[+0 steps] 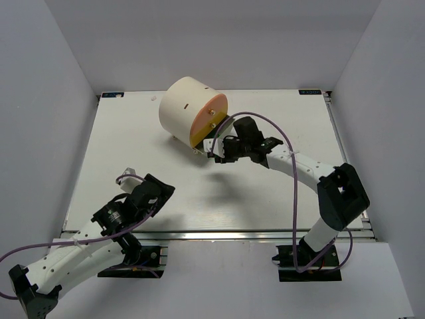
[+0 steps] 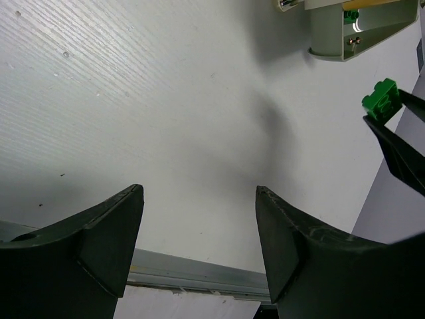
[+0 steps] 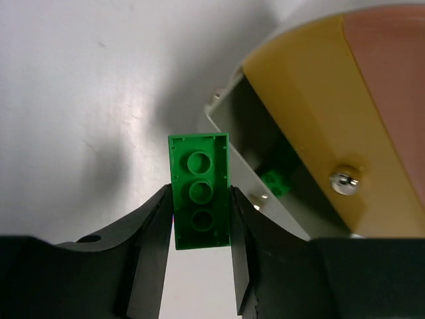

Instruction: Sort the legos into containers by color

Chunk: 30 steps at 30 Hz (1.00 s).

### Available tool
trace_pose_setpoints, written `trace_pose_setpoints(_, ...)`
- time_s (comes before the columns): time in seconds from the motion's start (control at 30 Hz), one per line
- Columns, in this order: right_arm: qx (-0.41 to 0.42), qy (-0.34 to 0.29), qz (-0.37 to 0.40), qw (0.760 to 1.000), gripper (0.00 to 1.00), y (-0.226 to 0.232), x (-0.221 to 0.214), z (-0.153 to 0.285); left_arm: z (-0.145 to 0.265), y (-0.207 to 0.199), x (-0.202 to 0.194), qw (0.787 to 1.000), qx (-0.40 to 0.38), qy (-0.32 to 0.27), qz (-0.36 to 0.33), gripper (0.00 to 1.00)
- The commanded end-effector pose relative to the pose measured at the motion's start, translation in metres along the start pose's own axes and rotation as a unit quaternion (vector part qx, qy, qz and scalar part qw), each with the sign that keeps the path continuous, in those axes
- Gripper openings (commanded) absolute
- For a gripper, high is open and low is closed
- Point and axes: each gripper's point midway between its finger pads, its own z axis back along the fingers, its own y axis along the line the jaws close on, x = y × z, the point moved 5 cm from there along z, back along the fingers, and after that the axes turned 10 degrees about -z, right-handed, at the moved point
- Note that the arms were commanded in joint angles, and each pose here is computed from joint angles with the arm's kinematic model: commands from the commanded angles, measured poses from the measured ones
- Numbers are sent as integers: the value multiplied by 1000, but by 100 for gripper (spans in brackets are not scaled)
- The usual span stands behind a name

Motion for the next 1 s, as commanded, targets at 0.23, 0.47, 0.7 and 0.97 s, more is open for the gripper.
trace_pose_setpoints(0.23,-113,-33,221,968,15,-73,21,-7,-1,-3,3,1000,-6,-14,-2,78)
trace_pose_setpoints(0.47,-115,-39,267,956,18,-86,24,-19,0,-2,3,1000,-5,-14,-2,78)
trace_pose_setpoints(0.7,-109,-39,304,946,33,-81,18,-27,-2,-2,2,1000,-6,-13,-2,78)
trace_pose_setpoints(0.97,-115,-33,307,944,62,-79,10,-30,-2,-3,2,1000,-8,-13,-1,78)
